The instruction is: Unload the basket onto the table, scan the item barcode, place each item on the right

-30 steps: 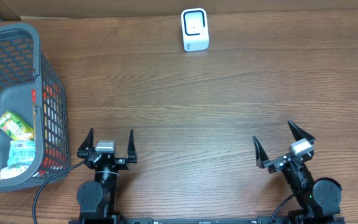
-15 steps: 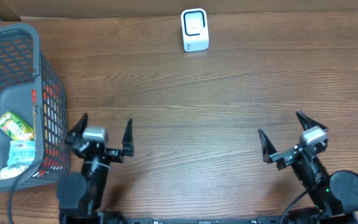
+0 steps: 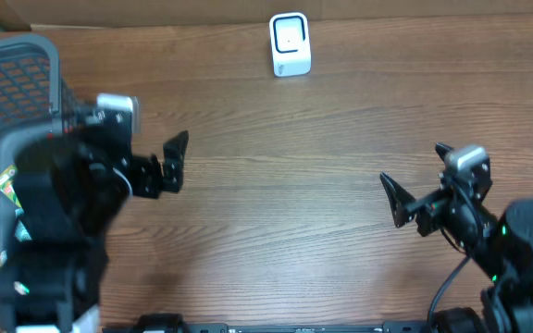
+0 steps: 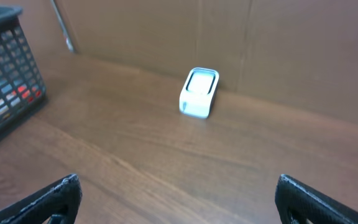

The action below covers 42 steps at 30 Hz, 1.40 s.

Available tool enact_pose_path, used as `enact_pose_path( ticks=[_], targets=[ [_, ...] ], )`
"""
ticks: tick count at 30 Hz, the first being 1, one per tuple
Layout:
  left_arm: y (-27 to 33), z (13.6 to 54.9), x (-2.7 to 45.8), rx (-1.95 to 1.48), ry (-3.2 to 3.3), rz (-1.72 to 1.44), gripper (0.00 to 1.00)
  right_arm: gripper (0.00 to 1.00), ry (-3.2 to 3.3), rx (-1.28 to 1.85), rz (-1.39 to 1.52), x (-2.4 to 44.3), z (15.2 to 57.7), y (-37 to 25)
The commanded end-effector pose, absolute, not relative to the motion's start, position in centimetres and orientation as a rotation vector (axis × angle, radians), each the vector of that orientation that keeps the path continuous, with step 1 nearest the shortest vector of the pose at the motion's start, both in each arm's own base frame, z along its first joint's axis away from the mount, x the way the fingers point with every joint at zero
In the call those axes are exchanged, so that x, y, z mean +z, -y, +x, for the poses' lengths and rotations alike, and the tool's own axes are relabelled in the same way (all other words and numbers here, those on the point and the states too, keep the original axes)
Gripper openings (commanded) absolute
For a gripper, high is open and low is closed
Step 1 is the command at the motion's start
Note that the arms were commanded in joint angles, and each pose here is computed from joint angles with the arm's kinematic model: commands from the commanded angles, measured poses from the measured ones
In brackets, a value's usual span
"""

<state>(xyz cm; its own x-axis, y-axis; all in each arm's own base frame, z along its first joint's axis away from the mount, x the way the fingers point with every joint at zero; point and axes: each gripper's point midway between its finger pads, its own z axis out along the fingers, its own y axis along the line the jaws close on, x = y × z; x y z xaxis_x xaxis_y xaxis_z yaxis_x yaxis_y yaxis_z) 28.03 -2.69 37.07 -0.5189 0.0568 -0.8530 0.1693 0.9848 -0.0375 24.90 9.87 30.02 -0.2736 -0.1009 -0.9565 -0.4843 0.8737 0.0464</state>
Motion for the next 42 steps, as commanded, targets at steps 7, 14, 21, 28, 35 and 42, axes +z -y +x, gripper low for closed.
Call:
enact_pose_path(
  ticks=[7,14,21,28,35,42],
  targets=[
    [3.6,31.3,38.7,-0.221,-2.253,0.183,1.00,1.00,-2.045,0.440,-0.436,29.1,29.6,-10.8],
    [0.3,32.9,36.8,-0.159,-2.329,-0.094,1.00,1.00,-2.213,0.483,-0.435,23.9,32.3,-11.5],
    [-10.2,30.2,36.1,-0.030,-2.265,-0.731,1.00,1.00,-2.320,0.678,-0.488,20.1,32.6,-13.9],
    [-19.6,24.8,35.7,0.105,-2.062,-1.233,1.00,1.00,-2.377,0.718,-0.486,18.1,32.9,-14.2],
    [-22.8,23.8,33.7,0.127,-2.015,-1.398,1.00,1.00,-2.381,0.719,-0.485,18.0,32.9,-14.2],
    [-24.8,25.0,27.9,0.122,-2.109,-1.478,1.00,1.00,-2.381,0.719,-0.486,18.0,32.9,-14.2]
  ],
)
